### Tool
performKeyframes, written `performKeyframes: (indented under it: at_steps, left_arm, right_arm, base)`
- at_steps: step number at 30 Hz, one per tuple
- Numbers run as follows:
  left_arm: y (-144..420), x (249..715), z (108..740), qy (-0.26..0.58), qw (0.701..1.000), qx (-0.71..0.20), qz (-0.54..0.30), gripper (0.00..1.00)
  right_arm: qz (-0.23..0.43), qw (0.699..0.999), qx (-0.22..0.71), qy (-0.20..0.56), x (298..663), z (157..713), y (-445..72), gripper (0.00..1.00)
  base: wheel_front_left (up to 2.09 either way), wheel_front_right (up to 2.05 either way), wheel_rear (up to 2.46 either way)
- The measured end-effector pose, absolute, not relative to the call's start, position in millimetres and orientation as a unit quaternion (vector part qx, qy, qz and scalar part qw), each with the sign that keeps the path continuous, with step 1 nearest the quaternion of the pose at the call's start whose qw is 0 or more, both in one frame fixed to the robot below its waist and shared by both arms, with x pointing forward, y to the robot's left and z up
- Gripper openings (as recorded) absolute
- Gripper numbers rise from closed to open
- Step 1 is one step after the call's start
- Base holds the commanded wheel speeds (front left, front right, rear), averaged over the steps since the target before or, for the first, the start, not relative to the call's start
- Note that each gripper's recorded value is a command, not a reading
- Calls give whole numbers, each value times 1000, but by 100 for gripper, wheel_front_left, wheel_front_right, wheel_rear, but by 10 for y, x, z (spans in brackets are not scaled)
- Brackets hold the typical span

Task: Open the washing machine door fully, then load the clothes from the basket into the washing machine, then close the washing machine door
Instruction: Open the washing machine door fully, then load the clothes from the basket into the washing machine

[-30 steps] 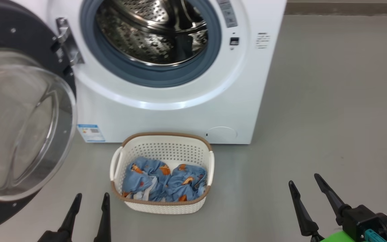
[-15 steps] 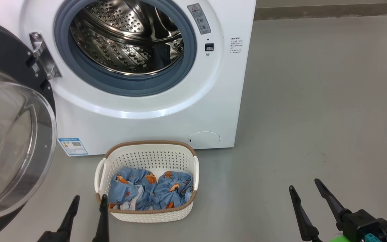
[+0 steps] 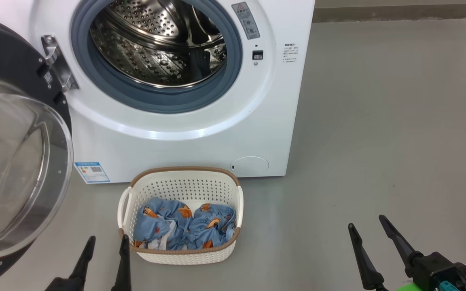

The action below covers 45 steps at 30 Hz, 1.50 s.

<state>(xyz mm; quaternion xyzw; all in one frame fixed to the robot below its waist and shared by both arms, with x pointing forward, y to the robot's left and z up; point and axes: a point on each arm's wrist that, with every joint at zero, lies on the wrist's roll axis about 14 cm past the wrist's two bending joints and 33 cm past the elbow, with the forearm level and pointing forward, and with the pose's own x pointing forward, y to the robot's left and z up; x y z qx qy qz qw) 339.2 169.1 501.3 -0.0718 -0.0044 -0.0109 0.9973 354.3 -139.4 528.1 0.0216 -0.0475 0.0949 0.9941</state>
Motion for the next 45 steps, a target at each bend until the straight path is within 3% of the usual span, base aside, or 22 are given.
performKeyframes:
  at_steps: [12,29,45]
  left_arm:
    - [1698,3396,4956,5,997,-72,-10,100]
    - [1739,3403,4969,0,997,-71,-1,100]
    - [1789,3384,4937,5,998,-70,8,100]
  right_arm:
    - [95,994,24,-43,3549,5252,-1387,100]
    - [103,993,32,-41,3578,5245,-1336,100]
    - [107,993,34,-39,3580,5229,-1309,100]
  base:
    - [20,-20,0]
    - [118,-118,0]
    - [5,-5,0]
